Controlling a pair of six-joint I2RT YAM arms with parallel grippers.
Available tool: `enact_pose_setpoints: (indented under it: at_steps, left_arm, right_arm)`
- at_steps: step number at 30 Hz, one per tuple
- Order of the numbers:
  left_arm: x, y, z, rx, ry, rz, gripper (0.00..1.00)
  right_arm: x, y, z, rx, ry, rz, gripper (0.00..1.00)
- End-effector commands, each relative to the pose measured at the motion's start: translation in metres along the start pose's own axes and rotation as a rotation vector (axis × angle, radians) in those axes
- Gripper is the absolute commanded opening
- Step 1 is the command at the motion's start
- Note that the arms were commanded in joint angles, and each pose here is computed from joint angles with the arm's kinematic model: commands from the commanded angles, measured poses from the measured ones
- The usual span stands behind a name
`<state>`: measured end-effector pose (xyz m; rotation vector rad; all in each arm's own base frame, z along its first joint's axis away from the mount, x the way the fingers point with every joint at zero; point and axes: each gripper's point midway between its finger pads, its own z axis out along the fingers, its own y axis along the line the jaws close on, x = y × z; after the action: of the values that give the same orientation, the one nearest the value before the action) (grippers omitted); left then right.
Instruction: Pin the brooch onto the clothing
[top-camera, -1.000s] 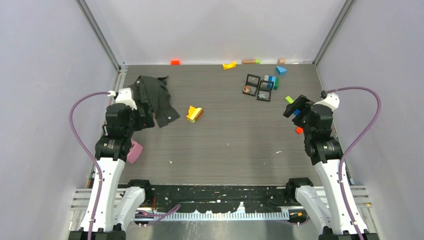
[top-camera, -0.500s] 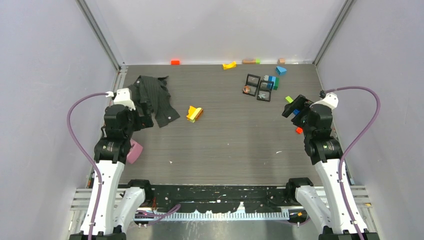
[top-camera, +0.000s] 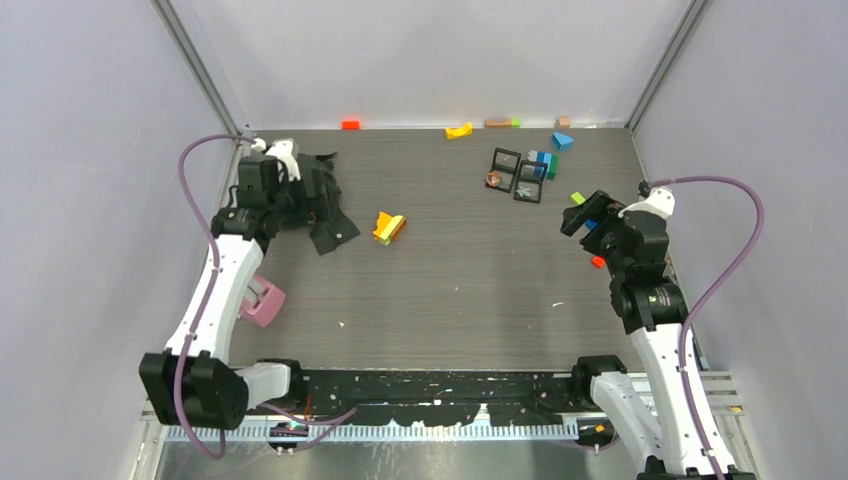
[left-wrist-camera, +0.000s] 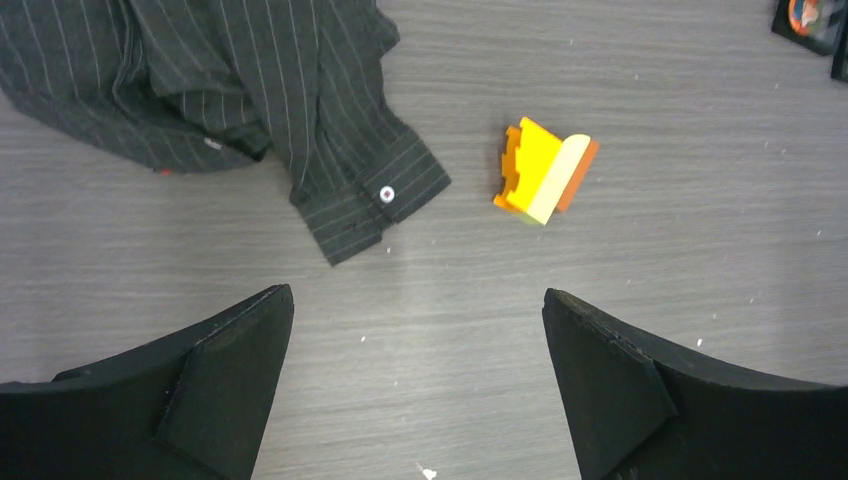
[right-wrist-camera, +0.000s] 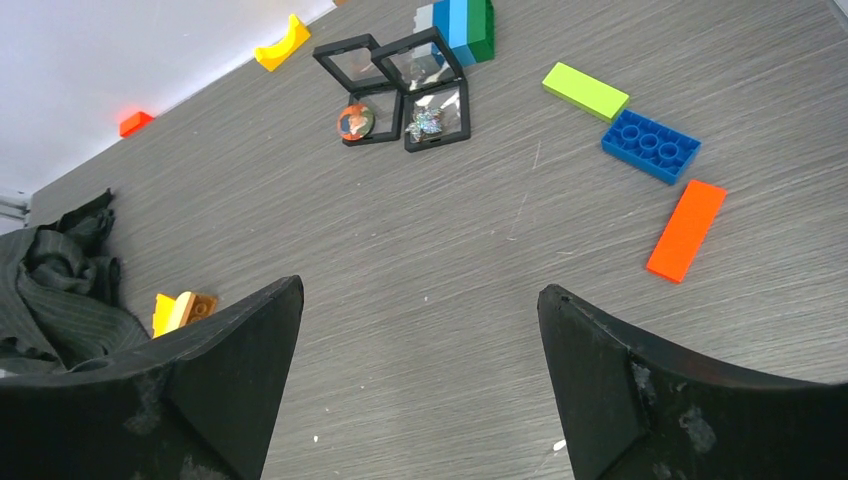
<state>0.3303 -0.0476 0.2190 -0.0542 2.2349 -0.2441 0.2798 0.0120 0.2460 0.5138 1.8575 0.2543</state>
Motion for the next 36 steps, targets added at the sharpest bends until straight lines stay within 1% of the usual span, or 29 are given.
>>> enact_pose_setpoints:
  at_steps: [1, 3, 5, 10, 12, 14, 16, 19, 24, 26, 29, 33, 36]
  left_arm:
    - [-0.031, -0.004, 0.021, 0.003, -0.038, -0.035, 1.00]
    - [-0.026, 0.000, 0.040, -0.002, -0.010, -0.075, 1.00]
    - [-0.021, 0.004, 0.059, -0.014, -0.008, -0.093, 1.00]
    - [-0.006, 0.042, 0.096, -0.166, 0.019, -0.104, 1.00]
    - [0.002, 0.054, 0.105, -0.180, 0.012, -0.160, 1.00]
    - [0.002, 0.073, 0.113, -0.187, -0.029, -0.237, 1.00]
    - [0.009, 0.078, 0.122, -0.163, -0.023, -0.274, 1.00]
    - [0.022, 0.073, 0.138, -0.121, 0.042, -0.282, 0.97]
    - [0.034, 0.084, 0.151, -0.163, 0.096, -0.265, 0.92]
    - [0.038, 0.081, 0.158, -0.137, 0.113, -0.273, 0.87]
    - [0.040, 0.076, 0.170, -0.103, 0.132, -0.282, 0.72]
    - [0.048, 0.074, 0.177, -0.094, 0.166, -0.282, 0.55]
    - [0.047, 0.071, 0.177, -0.089, 0.163, -0.257, 0.32]
  right_arm:
    - [-0.021, 0.017, -0.010, -0.072, -0.070, 0.040, 0.93]
    - [-0.019, 0.020, -0.010, -0.092, -0.063, 0.051, 0.93]
    - [-0.017, 0.022, -0.010, -0.103, -0.057, 0.052, 0.93]
    - [-0.018, 0.025, -0.012, -0.117, -0.056, 0.060, 0.94]
    - [-0.018, 0.027, -0.013, -0.127, -0.056, 0.066, 0.93]
    - [-0.018, 0.029, -0.015, -0.136, -0.052, 0.073, 0.93]
    - [-0.017, 0.029, -0.015, -0.142, -0.051, 0.075, 0.93]
    - [-0.016, 0.031, -0.015, -0.149, -0.049, 0.079, 0.92]
    - [-0.017, 0.032, -0.016, -0.152, -0.051, 0.085, 0.92]
    - [-0.017, 0.031, -0.016, -0.152, -0.050, 0.085, 0.92]
    - [-0.015, 0.031, -0.014, -0.149, -0.044, 0.087, 0.91]
    - [-0.013, 0.030, -0.011, -0.143, -0.034, 0.088, 0.90]
    - [-0.012, 0.030, -0.010, -0.140, -0.028, 0.089, 0.90]
